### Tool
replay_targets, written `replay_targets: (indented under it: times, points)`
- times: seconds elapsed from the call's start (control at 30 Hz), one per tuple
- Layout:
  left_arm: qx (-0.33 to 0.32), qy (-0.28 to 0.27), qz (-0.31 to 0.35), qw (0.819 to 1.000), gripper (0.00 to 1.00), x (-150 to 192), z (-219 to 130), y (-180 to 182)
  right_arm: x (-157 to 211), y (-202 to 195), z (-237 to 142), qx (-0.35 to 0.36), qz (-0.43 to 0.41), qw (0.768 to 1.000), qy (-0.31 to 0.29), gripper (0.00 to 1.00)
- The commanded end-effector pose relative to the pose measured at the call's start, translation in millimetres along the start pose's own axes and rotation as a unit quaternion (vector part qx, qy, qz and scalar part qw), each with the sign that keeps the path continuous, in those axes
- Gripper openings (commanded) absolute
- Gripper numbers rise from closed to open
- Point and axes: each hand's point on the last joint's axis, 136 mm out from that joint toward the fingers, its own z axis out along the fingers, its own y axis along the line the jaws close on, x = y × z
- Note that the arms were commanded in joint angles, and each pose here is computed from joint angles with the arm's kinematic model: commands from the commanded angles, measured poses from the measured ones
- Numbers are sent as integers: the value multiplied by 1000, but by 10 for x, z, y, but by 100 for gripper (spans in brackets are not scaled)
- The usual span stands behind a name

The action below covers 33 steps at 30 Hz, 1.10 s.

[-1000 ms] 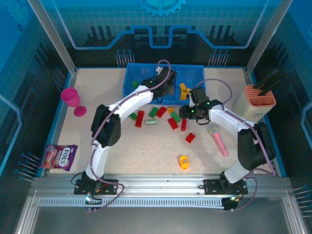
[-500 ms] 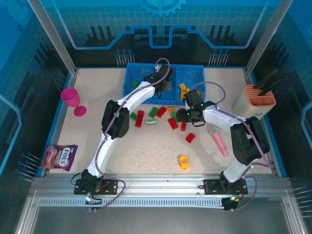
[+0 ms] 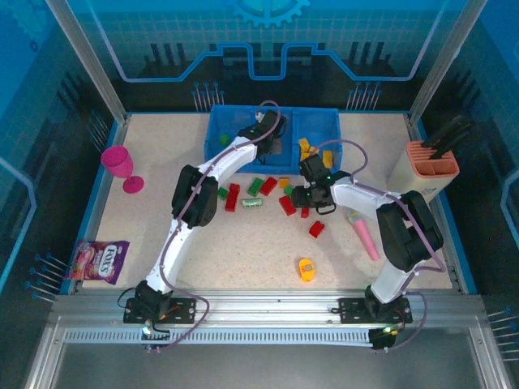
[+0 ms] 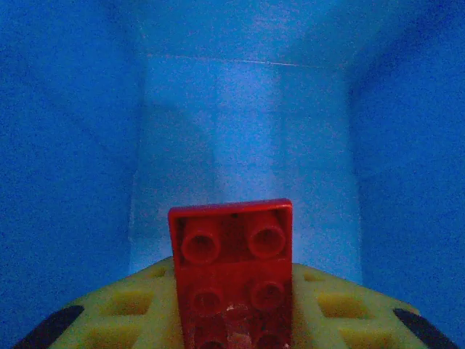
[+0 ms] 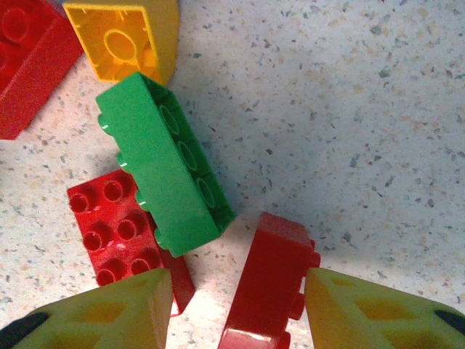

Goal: Sort the legos into containers by color
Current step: Place the lego in the container, then pick up the lego from the center of the table.

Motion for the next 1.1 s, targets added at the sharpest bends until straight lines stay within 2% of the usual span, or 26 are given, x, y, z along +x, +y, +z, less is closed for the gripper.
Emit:
replay_targets:
  times: [0.0, 0.1, 0.2, 0.47, 0.7, 0.87, 1.07]
  points:
    - [5, 20, 0, 1000, 41, 117, 70, -39, 164, -79, 55, 26, -2, 999, 22, 52]
    - [8, 13, 5, 1000, 53, 71, 7, -75, 193, -107, 53, 31, -2, 999, 23, 52]
    - [15, -5, 11, 1000, 58, -66, -133, -126, 211, -121, 68, 34, -2, 999, 24, 52]
    - [52, -64, 34, 996, 59, -522, -845, -344, 242, -133, 154, 37, -4, 999, 31, 37]
    - [97, -101, 60, 988, 60, -711, -1773, -411, 271, -166, 113, 46, -23, 998, 41, 25]
    - [110, -103, 57, 987, 61, -559, -2361, -140, 73, -142, -262, 46, -50, 998, 13, 22]
    - [74, -73, 41, 994, 63, 40, -2769, 510, -559, 109, -817, 25, -99, 993, -66, 23]
